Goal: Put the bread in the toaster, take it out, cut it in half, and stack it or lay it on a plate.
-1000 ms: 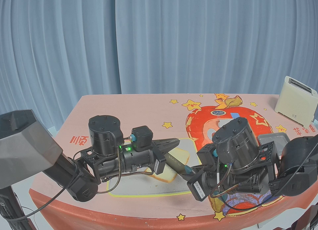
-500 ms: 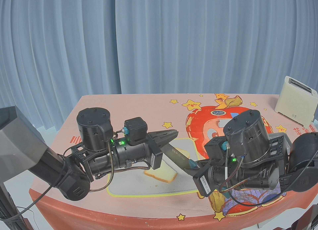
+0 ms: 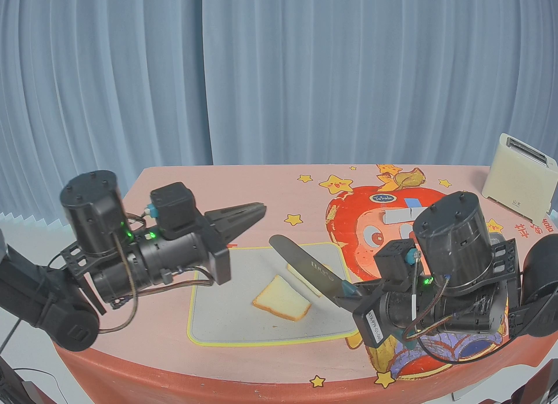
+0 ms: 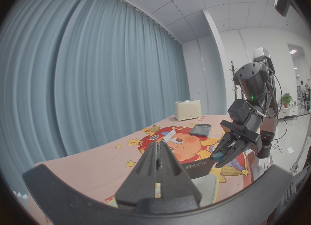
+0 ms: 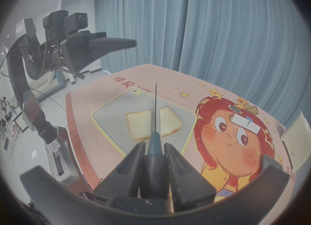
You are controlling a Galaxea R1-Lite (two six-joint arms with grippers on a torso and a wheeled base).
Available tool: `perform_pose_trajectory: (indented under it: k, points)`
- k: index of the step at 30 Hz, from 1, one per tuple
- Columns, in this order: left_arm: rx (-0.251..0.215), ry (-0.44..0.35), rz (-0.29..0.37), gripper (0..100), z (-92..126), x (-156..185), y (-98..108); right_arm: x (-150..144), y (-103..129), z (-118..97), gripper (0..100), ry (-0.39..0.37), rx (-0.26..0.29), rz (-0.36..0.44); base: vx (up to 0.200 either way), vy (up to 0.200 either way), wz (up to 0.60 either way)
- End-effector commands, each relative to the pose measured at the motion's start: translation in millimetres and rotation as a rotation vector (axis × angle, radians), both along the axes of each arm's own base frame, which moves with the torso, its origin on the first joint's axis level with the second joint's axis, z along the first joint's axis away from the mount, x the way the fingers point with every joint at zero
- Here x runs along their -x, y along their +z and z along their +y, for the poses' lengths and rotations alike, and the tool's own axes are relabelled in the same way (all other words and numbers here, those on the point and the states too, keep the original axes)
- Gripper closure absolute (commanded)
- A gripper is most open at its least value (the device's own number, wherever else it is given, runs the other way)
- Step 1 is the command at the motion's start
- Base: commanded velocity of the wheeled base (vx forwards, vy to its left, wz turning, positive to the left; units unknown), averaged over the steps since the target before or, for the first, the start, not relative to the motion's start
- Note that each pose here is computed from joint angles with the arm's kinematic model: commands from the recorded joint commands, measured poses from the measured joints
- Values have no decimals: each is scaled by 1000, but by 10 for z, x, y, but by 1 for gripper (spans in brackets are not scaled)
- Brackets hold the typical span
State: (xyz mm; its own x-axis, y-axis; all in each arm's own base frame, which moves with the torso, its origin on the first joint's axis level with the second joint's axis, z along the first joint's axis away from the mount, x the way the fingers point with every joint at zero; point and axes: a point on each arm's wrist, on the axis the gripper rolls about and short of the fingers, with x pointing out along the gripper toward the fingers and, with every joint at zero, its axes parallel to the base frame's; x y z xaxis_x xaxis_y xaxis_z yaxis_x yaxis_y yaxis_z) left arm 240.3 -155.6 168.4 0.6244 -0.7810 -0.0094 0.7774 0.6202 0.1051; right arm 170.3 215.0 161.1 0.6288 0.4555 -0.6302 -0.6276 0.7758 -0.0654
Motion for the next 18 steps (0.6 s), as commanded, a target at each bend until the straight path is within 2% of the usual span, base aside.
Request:
perform_pose_trajectory:
  k: [1, 4, 9, 13, 15, 16, 18]
  points:
    - [28, 94, -52, 100, 431, 272, 233, 48, 37, -65, 100, 0, -10, -8, 0, 0, 0]
    - [9, 180, -42, 100, 736, 537, 174, 57, 69, -90, 100, -4, -21, -15, 0, 0, 0]
    - [-22, 418, -57, 100, 1215, 1043, -26, 131, 93, -193, 100, -5, -26, -22, 0, 0, 0]
    - [-14, 543, -105, 100, 1416, 1493, -154, 167, 144, -270, 100, -10, -44, -34, 0, 0, 0]
    - [-23, 569, -86, 100, 1444, 1573, -182, 166, 159, -285, 100, -14, -49, -37, 0, 0, 0]
    - [-33, 611, -70, 100, 1485, 1786, -245, 179, 188, -314, 100, -17, -59, -45, 0, 0, 0]
    - [-29, 635, -86, 100, 1498, 2098, -357, 202, 232, -343, 100, -18, -75, -56, 0, 0, 0]
